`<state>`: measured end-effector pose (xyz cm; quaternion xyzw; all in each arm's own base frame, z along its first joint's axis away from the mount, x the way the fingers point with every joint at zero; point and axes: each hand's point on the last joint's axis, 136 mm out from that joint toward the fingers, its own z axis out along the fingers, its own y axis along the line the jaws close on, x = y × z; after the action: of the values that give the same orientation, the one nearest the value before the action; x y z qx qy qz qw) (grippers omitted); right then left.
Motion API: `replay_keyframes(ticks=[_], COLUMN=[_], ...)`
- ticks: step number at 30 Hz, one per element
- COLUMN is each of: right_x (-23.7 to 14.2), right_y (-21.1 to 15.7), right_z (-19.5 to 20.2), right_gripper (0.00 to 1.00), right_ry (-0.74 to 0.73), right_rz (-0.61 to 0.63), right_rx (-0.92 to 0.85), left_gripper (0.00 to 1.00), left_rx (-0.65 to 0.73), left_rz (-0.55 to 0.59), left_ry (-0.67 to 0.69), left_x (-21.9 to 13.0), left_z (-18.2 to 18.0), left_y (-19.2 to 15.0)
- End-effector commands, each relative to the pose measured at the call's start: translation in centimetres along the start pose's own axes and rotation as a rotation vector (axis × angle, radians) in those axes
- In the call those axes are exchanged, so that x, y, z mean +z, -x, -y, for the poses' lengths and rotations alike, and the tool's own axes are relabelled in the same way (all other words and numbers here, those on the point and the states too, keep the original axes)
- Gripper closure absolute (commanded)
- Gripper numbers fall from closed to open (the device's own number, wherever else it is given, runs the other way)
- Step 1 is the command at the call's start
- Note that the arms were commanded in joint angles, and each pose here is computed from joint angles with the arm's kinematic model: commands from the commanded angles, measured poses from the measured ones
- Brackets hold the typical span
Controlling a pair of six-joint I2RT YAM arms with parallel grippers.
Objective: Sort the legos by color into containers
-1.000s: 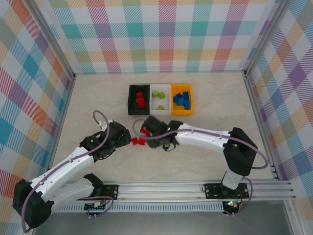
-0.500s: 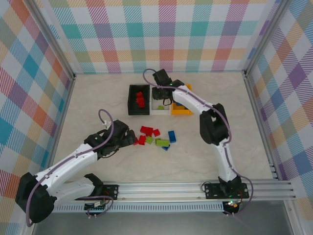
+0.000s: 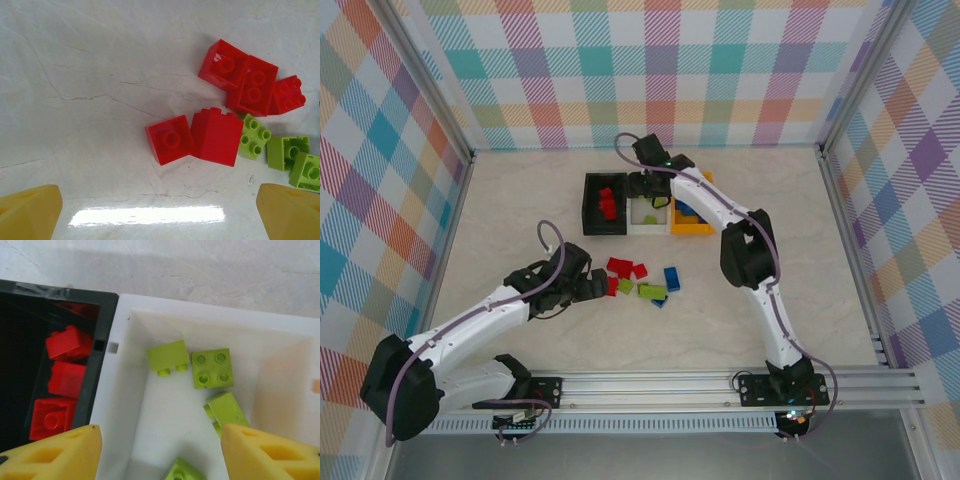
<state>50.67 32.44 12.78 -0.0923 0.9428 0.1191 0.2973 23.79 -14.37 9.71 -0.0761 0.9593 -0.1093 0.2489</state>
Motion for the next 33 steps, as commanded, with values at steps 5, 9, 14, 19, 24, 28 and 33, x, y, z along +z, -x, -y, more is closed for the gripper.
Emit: replay_keyframes(ticks=[5,9,14,19,24,28,33], right_x=[-10.7,-12.9,-13.5,-14.2,-14.8,-15.1,-15.5], right_y=[0.4,-3.9,-8.8,-11.2,-11.9,-12.0,-12.1], right_z=[-1.0,0.1,2.1,3.5,4.2,4.5,4.7], right_gripper=[0.35,0.35,0.35,0.35,0.35,0.35,0.35], right_ry=[0.132,0.142,0.116,0.093,0.078,0.073,0.067], right_rz=[0.156,0.144,0.104,0.097,0.108,0.117,0.131], right_rx=[0.049,0.062,0.090,0.109,0.110,0.111,0.107], left_gripper=[0.02,0.08,0.19,0.30,0.35,0.41,0.45], left_rx=[0.077,0.111,0.142,0.232,0.301,0.336,0.350], left_rz=[-0.049,-0.107,-0.132,-0.108,-0.128,-0.134,-0.144], left_ry=[-0.043,0.067,0.062,0.138,0.196,0.262,0.292], left_x=[0.8,2.7,4.2,4.5,5.6,6.4,7.2], left_z=[2.9,2.0,3.1,3.8,4.5,4.2,3.9], left_y=[0.2,-0.2,0.0,0.9,0.5,0.2,-0.3])
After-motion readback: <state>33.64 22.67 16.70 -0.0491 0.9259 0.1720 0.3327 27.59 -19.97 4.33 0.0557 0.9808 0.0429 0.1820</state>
